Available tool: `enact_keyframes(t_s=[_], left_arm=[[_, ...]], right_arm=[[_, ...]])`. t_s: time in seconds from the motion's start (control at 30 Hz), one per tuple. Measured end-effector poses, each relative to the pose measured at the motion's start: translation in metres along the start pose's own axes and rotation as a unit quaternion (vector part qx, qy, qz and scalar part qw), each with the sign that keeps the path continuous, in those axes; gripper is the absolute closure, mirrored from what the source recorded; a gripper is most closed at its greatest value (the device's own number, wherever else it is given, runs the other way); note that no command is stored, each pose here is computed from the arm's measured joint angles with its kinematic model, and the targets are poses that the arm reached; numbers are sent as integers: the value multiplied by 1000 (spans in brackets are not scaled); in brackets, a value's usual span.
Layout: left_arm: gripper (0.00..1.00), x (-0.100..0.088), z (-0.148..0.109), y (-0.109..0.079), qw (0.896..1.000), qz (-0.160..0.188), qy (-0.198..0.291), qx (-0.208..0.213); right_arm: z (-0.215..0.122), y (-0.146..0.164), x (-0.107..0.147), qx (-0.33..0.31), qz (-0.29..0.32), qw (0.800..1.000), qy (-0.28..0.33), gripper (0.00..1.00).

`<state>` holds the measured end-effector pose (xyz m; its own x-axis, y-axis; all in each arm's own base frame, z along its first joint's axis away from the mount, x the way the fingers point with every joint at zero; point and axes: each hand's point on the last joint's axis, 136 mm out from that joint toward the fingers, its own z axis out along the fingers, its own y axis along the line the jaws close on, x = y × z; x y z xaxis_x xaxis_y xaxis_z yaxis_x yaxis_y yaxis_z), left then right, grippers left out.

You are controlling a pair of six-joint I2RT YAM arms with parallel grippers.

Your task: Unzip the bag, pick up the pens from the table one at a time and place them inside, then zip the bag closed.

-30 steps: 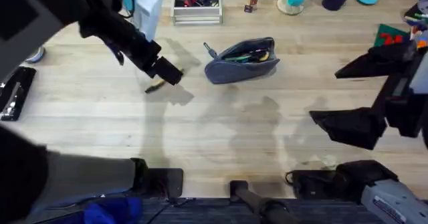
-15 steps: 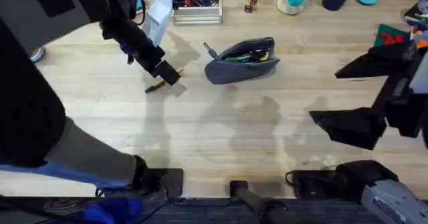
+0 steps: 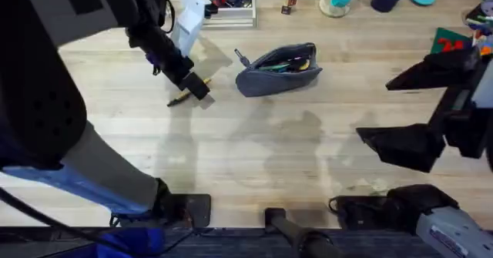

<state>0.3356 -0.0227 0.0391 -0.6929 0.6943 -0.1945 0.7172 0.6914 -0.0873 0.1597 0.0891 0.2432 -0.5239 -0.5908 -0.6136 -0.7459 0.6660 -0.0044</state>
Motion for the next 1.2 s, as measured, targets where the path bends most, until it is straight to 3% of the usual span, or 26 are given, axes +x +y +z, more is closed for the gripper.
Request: enact_keyframes(t_s=[0.8,1.2], left_arm=[[8,0,0,-1,1000,-7,3,1],[7,-8,8,-11,998,17,44,-35]], right_arm=[[0,0,0,0,0,1000,0,4],[0,0,0,0,0,1000,0,4]])
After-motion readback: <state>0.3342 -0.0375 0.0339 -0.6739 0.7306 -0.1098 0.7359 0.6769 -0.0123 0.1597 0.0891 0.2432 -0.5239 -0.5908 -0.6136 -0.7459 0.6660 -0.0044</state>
